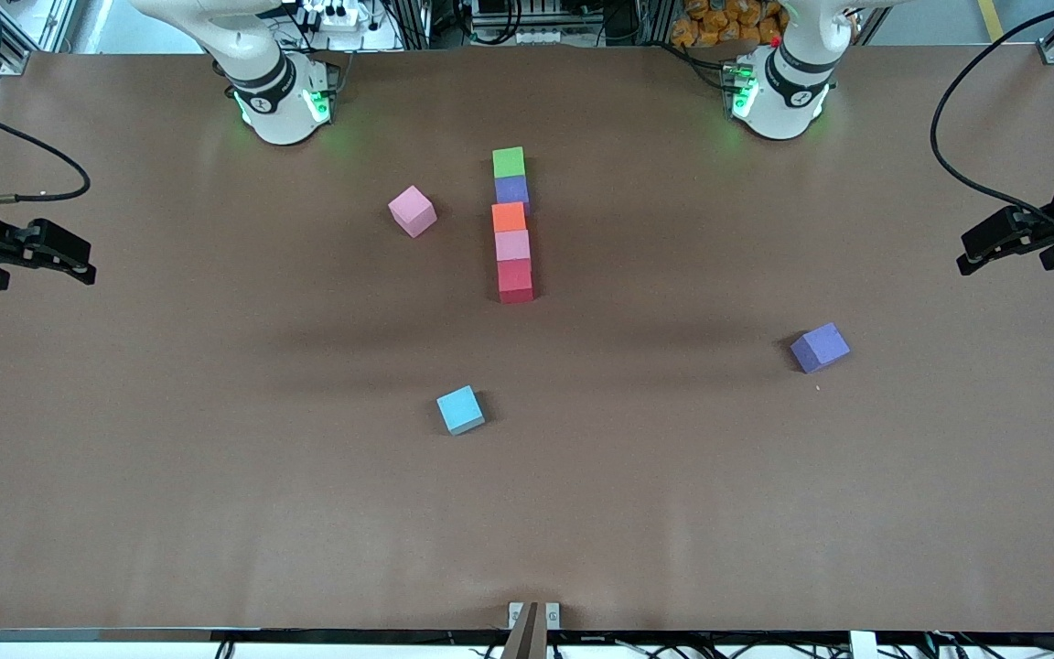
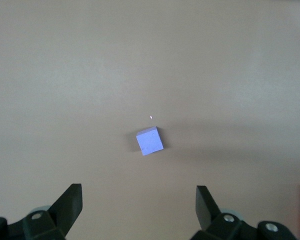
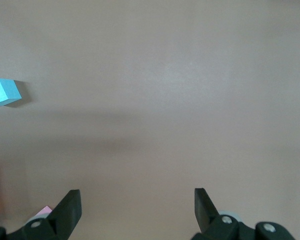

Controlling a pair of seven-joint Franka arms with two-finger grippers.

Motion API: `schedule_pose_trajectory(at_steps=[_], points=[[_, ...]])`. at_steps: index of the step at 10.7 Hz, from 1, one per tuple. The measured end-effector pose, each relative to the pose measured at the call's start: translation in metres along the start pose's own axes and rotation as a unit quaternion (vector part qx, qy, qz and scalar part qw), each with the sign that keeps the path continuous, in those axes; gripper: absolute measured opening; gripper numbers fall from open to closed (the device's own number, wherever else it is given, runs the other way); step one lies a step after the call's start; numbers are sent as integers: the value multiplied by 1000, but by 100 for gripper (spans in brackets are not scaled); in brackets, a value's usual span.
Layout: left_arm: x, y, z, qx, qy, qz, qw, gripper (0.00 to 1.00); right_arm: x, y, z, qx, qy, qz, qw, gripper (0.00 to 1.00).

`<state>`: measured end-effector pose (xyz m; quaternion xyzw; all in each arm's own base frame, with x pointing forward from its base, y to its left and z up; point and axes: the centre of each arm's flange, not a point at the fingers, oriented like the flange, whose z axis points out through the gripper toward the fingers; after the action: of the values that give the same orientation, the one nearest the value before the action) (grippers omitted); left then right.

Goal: Arrange blocks into number 1

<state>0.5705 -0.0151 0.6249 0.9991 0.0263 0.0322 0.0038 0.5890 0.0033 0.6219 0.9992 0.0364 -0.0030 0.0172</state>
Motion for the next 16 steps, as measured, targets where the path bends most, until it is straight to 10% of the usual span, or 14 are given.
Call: schedule_pose_trajectory(at_steps=[16], points=[[-1,40,-13,-3,14,34,999,100,0,3,1,0,-1,3,1000,100]])
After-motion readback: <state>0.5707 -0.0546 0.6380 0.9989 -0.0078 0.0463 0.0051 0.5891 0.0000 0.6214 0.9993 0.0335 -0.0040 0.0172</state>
